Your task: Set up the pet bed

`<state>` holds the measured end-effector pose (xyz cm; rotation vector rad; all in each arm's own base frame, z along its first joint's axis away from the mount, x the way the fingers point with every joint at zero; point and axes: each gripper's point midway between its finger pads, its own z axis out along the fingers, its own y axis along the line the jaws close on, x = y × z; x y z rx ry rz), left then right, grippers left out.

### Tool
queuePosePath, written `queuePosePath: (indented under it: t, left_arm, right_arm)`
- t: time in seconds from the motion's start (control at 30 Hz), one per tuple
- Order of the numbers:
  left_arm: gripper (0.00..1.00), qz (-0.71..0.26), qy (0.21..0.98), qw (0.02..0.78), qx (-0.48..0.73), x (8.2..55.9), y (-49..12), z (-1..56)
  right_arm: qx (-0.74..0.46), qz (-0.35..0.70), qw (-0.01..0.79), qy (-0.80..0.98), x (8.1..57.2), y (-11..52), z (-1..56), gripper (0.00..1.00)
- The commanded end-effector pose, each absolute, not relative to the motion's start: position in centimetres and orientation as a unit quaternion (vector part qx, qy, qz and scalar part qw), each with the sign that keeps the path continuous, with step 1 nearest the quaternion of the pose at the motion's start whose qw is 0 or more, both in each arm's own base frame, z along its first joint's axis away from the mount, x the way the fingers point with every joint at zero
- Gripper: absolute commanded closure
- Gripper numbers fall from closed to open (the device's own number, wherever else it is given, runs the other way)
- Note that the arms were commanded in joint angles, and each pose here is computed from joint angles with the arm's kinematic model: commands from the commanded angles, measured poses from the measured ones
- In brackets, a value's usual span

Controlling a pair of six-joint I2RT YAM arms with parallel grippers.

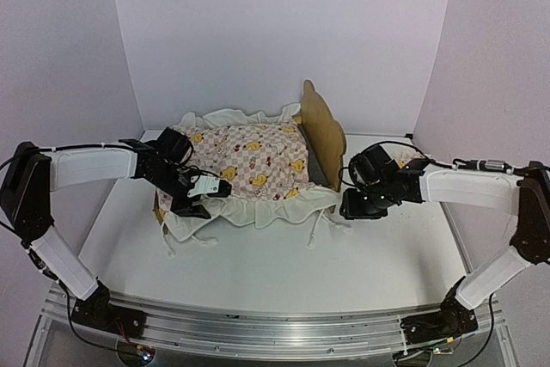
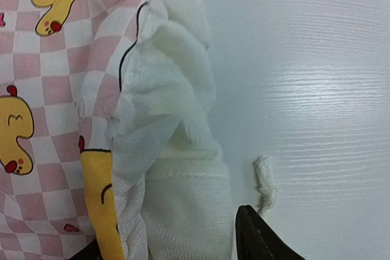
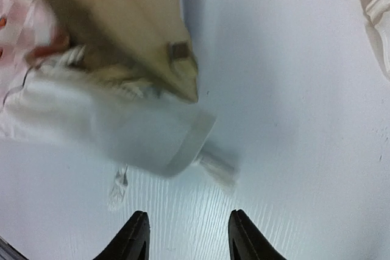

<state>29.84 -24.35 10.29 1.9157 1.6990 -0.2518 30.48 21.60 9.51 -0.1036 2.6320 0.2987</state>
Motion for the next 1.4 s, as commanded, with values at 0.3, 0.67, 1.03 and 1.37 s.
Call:
queuePosePath:
  t: [0.3,0.67,1.03,1.37]
  left_arm:
    - [0.39,-0.325,0.548,0.411,0.652,21.5,-30.3,23.1]
    - [0.44,-0.419,0.608,0.397,0.546,18.4,-34.3,20.1]
    - [0.41,-0.486,0.678,0.345,0.430,18.7,-40.8,13.2]
    - [0.33,-0.556,0.677,0.293,0.383,19.0,-47.9,9.3]
  right_arm:
    - [-0.076,0.166,0.231,0.956,25.8,29.6,6.5,0.42]
    - [-0.067,0.119,0.191,0.972,26.8,31.1,0.8,0.88]
    - [-0.133,0.252,0.091,0.954,19.3,31.2,5.4,1.00]
    - [-0.170,0.275,0.073,0.944,18.1,30.7,7.3,1.00]
